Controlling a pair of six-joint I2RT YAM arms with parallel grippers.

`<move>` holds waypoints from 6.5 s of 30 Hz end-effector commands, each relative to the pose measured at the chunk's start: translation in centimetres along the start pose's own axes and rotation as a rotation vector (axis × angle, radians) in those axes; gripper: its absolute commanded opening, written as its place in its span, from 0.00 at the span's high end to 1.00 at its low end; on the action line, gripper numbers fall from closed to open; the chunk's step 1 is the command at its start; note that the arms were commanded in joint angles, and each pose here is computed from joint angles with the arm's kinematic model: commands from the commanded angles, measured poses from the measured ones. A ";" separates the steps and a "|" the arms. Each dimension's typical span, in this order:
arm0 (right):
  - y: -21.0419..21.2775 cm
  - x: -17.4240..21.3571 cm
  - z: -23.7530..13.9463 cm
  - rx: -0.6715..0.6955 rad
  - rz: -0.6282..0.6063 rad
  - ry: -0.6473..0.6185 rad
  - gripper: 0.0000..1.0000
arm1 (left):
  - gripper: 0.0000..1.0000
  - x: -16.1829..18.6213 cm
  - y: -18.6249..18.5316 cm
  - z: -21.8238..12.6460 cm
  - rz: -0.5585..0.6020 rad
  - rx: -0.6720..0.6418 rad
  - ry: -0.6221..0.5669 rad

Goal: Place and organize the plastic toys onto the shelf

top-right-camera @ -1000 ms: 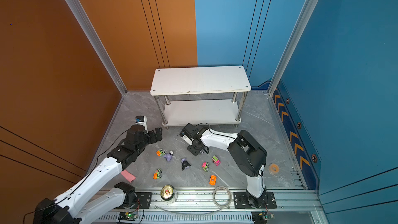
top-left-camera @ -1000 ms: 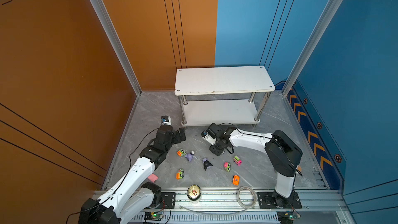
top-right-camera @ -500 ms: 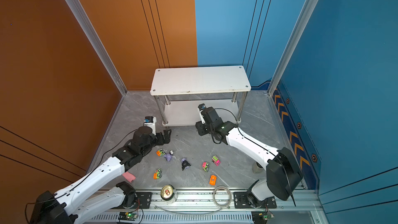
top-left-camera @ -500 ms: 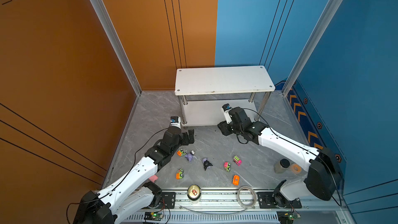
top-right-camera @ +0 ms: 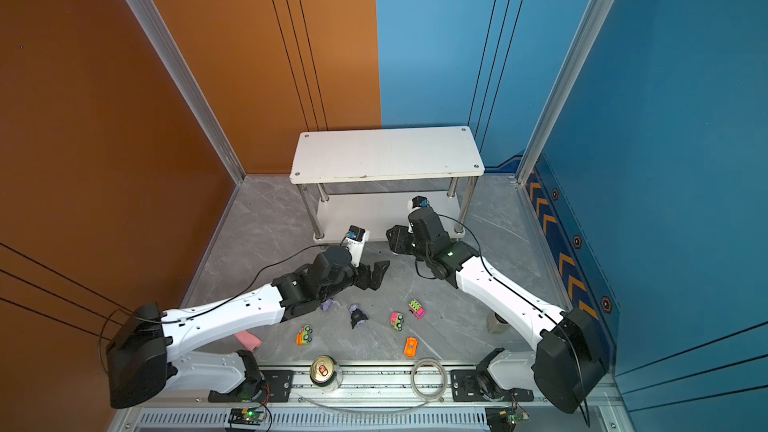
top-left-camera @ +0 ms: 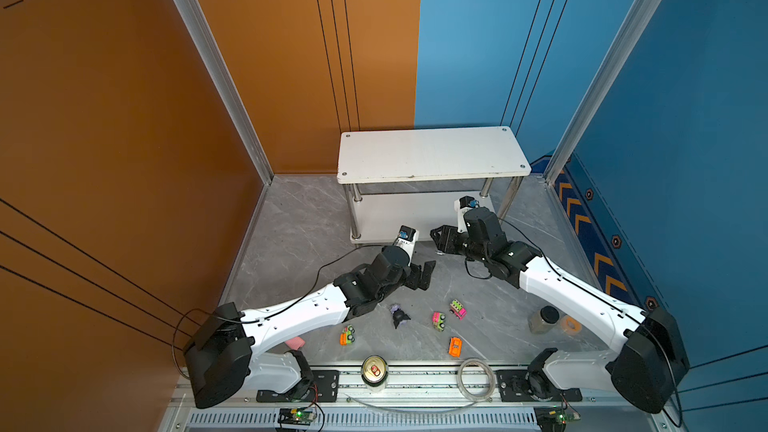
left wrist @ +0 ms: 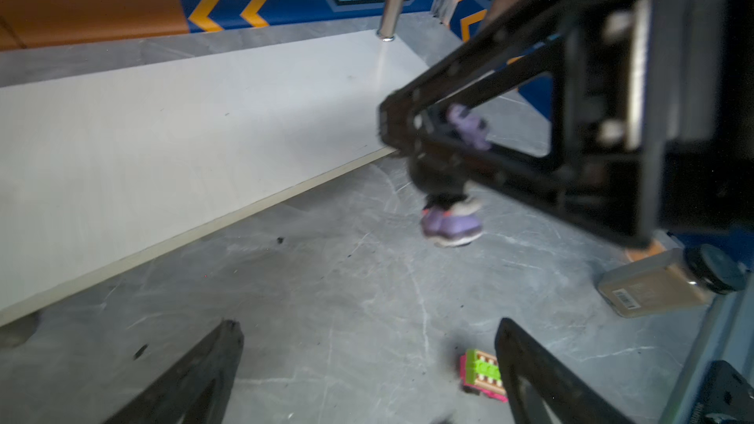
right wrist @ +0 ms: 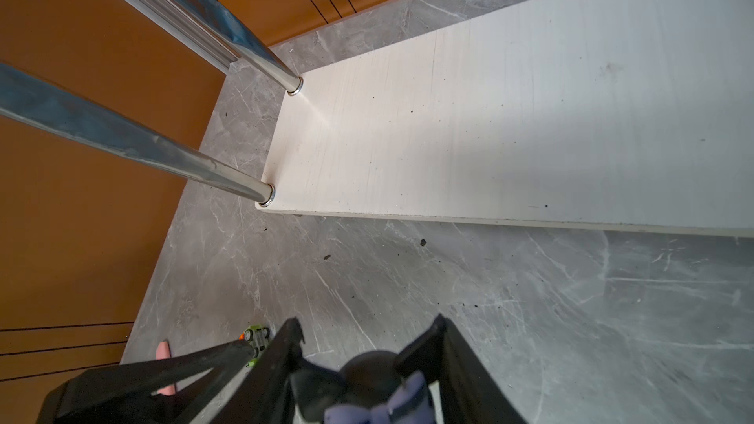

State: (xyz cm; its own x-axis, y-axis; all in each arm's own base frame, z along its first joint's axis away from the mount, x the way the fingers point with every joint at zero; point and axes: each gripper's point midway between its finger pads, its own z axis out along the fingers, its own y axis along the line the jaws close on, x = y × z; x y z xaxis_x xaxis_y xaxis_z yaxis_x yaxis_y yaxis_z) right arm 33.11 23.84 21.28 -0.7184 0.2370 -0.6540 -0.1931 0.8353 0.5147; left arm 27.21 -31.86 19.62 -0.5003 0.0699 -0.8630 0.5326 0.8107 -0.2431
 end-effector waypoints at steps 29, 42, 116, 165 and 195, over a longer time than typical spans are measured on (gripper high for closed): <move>2.6 -1.9 -5.9 -0.207 0.137 -0.018 0.93 | 0.82 -5.7 -6.6 1.8 0.115 0.273 0.012; 2.2 -1.1 -9.4 -0.187 0.128 0.057 0.84 | 0.90 -5.2 -7.1 0.0 0.425 0.335 -0.055; -16.2 -8.6 6.8 0.538 -0.299 -0.140 0.92 | 0.02 -5.5 3.1 -7.4 0.202 0.022 -0.183; -12.8 -4.8 -0.2 0.462 -0.247 -0.197 0.18 | 0.02 -4.3 3.5 -9.0 0.126 0.024 -0.160; -3.1 17.3 -1.6 0.020 -0.475 0.215 0.87 | 1.00 12.3 2.5 -3.7 0.083 -0.224 0.391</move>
State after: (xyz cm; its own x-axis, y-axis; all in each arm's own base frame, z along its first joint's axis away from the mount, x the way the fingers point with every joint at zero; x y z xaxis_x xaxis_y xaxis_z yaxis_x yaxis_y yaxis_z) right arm 19.89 25.75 9.48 -0.6444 -0.3350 -0.6874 -0.5717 0.8080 0.1421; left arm 20.24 -25.71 9.48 -0.7109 0.2928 -0.6394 0.4346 0.8977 -0.0722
